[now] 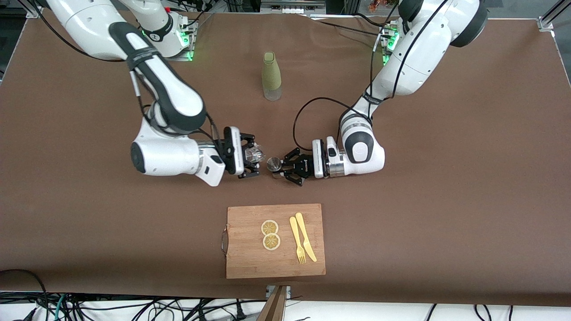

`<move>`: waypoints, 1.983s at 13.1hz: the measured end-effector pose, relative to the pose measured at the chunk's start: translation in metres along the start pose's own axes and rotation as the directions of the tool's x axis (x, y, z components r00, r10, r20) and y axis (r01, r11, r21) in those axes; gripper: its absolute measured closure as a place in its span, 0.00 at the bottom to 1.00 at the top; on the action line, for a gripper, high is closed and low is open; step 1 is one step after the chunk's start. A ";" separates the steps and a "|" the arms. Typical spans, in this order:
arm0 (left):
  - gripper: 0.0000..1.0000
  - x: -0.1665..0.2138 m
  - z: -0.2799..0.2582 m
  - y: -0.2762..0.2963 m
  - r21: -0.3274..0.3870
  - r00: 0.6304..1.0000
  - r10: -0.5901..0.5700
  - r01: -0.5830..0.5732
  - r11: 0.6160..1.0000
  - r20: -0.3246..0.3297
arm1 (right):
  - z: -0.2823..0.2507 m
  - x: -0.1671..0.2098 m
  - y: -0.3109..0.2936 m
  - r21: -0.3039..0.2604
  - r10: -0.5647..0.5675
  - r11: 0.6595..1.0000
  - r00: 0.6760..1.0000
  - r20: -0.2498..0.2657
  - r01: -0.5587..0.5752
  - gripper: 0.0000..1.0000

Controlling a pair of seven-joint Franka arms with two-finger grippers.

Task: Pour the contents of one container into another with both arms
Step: 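Tilt the glass upright and carry it back while the left gripper lowers the jigger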

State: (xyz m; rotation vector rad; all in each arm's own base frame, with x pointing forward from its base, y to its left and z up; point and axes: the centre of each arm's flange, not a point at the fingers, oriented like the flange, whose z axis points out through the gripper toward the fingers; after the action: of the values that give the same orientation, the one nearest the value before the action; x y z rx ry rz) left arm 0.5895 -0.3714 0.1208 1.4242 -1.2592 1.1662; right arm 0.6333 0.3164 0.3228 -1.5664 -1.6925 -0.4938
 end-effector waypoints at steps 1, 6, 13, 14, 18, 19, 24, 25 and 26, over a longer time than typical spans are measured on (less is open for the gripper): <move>0.79 -0.001 -0.010 -0.006 -0.002 1.000 0.012 -0.012 1.000 0.004 | -0.016 -0.014 0.002 0.017 -0.015 1.000 0.999 -0.042 0.016 0.88; 0.79 -0.021 -0.096 -0.030 -0.068 0.997 0.049 -0.053 0.996 -0.065 | -0.087 -0.131 0.005 0.065 -0.078 0.993 0.969 -0.235 0.096 0.88; 0.79 -0.061 -0.283 -0.040 -0.236 0.993 0.083 -0.100 0.967 -0.082 | -0.077 -0.314 -0.006 0.014 -0.158 0.983 0.886 -0.436 0.182 0.88; 0.79 -0.064 -0.309 -0.040 -0.246 0.994 0.080 -0.095 0.965 -0.072 | -0.071 -0.331 -0.010 0.009 -0.173 0.980 0.875 -0.451 0.199 0.88; 0.79 -0.085 -0.421 -0.026 -0.223 0.994 0.091 -0.100 0.970 -0.053 | -0.045 -0.396 -0.029 -0.002 -0.199 0.973 0.842 -0.501 0.229 0.88; 0.79 -0.091 -0.445 -0.019 -0.204 0.995 0.090 -0.099 0.974 -0.053 | -0.040 -0.406 -0.031 -0.006 -0.197 0.974 0.838 -0.509 0.225 0.88; 0.79 -0.114 -0.510 0.005 -0.138 0.996 0.075 -0.082 0.987 -0.056 | -0.032 -0.420 -0.035 -0.003 -0.178 0.978 0.834 -0.522 0.207 0.73; 0.79 -0.117 -0.517 0.008 -0.133 0.996 0.076 -0.082 0.988 -0.053 | -0.033 -0.422 -0.036 -0.003 -0.175 0.979 0.837 -0.519 0.203 0.59; 0.79 -0.120 -0.525 0.011 -0.130 0.996 0.076 -0.082 0.988 -0.049 | -0.034 -0.425 -0.037 -0.003 -0.172 0.980 0.838 -0.518 0.199 0.50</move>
State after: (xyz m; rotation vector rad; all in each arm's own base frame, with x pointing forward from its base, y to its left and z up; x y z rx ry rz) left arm 0.5244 0.1626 0.0932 1.2555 -1.3469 1.1384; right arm 0.5879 0.0021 0.0360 -1.0992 -1.4205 -0.8795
